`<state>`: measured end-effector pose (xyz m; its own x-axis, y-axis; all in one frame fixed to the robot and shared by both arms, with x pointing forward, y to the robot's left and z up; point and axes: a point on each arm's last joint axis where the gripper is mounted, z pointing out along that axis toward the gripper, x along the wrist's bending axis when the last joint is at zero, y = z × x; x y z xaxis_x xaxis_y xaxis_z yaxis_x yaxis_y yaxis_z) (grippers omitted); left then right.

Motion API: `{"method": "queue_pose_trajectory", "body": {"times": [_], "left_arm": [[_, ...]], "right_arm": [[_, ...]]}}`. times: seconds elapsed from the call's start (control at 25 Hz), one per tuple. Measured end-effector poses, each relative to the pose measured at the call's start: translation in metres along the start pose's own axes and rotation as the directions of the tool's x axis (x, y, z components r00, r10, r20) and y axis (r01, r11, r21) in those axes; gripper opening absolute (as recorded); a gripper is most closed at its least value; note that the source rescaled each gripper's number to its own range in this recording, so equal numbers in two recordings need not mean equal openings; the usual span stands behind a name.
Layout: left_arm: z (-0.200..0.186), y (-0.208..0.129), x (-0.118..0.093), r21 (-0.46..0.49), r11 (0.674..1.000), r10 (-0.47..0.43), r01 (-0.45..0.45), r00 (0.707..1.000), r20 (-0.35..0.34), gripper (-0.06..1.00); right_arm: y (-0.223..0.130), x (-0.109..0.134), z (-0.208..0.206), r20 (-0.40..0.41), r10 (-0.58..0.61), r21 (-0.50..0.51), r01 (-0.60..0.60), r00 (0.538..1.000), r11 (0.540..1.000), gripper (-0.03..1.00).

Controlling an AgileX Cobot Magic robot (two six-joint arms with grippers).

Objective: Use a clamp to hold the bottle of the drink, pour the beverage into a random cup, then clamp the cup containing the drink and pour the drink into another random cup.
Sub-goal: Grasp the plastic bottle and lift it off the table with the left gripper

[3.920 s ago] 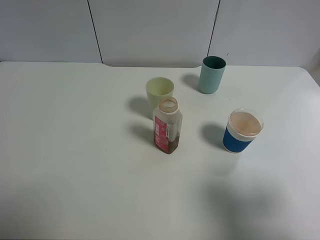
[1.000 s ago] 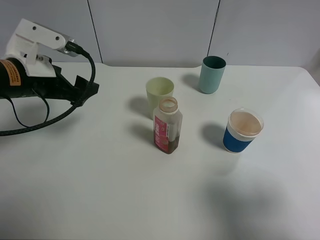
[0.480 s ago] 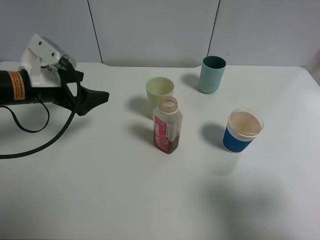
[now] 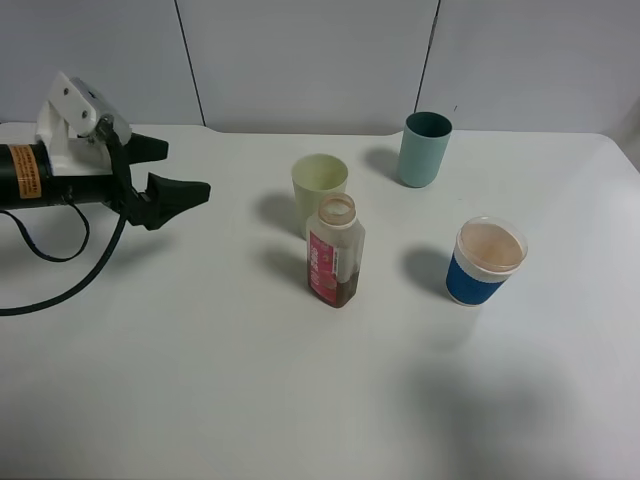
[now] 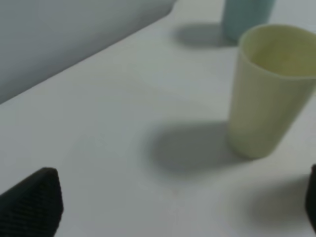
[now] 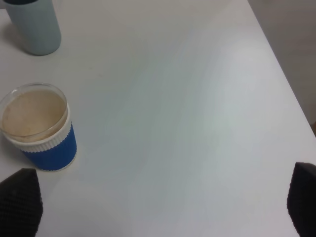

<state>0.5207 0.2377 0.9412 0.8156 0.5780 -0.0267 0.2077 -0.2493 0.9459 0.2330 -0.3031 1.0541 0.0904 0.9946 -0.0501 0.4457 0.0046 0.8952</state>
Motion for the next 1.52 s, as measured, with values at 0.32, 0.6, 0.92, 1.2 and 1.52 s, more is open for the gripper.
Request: {"method": "queue_pose_trajectory", "body": {"times": [0.32, 0.6, 0.92, 1.2, 1.52], "left_arm": [[0.026, -0.009, 0.014, 0.001, 0.983, 0.172, -0.181, 0.934, 0.314, 1.00], [0.033, -0.017, 0.020, 0.018, 0.970, 0.218, -0.242, 0.903, 0.370, 1.00], [0.050, -0.029, 0.009, 0.019, 0.957, 0.249, -0.288, 0.856, 0.453, 1.00], [0.067, -0.032, -0.006, 0.022, 0.953, 0.247, -0.303, 0.815, 0.525, 1.00], [0.082, -0.031, -0.020, 0.026, 0.941, 0.269, -0.337, 0.792, 0.549, 1.00]], "right_arm": [[0.000, 0.000, 0.000, 0.000, 0.000, 0.000, 0.000, 1.000, 1.000, 1.00], [0.000, 0.000, 0.000, 0.000, 0.000, 0.000, 0.000, 1.000, 1.000, 1.00], [0.000, 0.000, 0.000, 0.000, 0.000, 0.000, 0.000, 1.000, 1.000, 1.00], [0.000, 0.000, 0.000, 0.000, 0.000, 0.000, 0.000, 1.000, 1.000, 1.00], [0.000, 0.000, 0.000, 0.000, 0.000, 0.000, 0.000, 1.000, 1.000, 1.00]]}}
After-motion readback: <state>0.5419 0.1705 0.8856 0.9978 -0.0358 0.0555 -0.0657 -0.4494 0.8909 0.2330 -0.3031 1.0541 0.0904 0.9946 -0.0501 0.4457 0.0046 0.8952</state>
